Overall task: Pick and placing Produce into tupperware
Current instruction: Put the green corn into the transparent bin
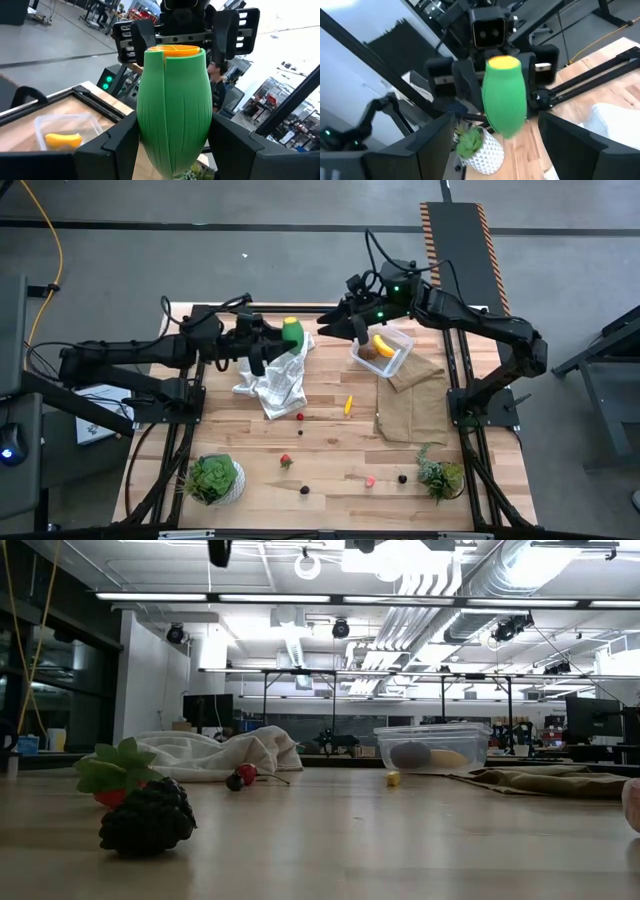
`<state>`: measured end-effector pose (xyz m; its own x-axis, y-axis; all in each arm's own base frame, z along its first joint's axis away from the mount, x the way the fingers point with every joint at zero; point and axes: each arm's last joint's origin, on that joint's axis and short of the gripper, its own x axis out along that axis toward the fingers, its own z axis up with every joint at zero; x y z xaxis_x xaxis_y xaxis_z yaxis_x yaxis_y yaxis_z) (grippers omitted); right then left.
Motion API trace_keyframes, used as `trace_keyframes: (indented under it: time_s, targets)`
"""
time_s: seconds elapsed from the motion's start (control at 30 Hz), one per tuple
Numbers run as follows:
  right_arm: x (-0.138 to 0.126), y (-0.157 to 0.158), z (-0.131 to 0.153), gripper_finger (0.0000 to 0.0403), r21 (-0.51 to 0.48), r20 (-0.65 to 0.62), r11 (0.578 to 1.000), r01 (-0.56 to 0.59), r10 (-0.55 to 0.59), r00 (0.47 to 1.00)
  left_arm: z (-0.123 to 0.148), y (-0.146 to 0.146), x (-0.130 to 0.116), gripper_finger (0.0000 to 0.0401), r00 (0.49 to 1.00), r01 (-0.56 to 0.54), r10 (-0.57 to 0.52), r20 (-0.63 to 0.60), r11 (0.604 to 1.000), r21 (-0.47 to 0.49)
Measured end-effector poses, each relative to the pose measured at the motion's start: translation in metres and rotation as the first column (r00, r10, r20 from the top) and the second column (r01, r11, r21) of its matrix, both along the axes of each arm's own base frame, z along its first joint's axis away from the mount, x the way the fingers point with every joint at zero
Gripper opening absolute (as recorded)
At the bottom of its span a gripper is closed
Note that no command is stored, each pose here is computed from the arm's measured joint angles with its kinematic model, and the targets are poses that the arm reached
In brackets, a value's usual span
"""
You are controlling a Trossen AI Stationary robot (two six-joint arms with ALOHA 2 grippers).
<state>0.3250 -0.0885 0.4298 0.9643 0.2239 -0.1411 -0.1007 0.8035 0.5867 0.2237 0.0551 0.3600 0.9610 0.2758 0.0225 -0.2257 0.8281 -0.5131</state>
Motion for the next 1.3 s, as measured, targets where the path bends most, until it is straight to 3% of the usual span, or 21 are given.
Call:
trace_keyframes:
  time_s: [0.3,0.83,1.3]
  targets:
    - [0.010,0.009,-0.004,0.0279,-0.002,0.008,1.000,0.008,-0.008,1.000,0.001,0.003,0.015,0.0198,0.996,0.026,-0.027,0.089,1.000,0.016]
    - [0.020,0.011,-0.007,0.0281,-0.027,0.040,1.000,0.009,-0.008,0.999,0.000,0.003,0.017,0.0198,0.994,0.054,-0.054,0.091,0.999,0.001]
    - [0.026,0.009,-0.010,0.0334,-0.030,0.052,0.999,0.016,-0.014,0.999,-0.003,0.004,0.023,0.0198,0.994,0.066,-0.066,0.089,0.998,0.001]
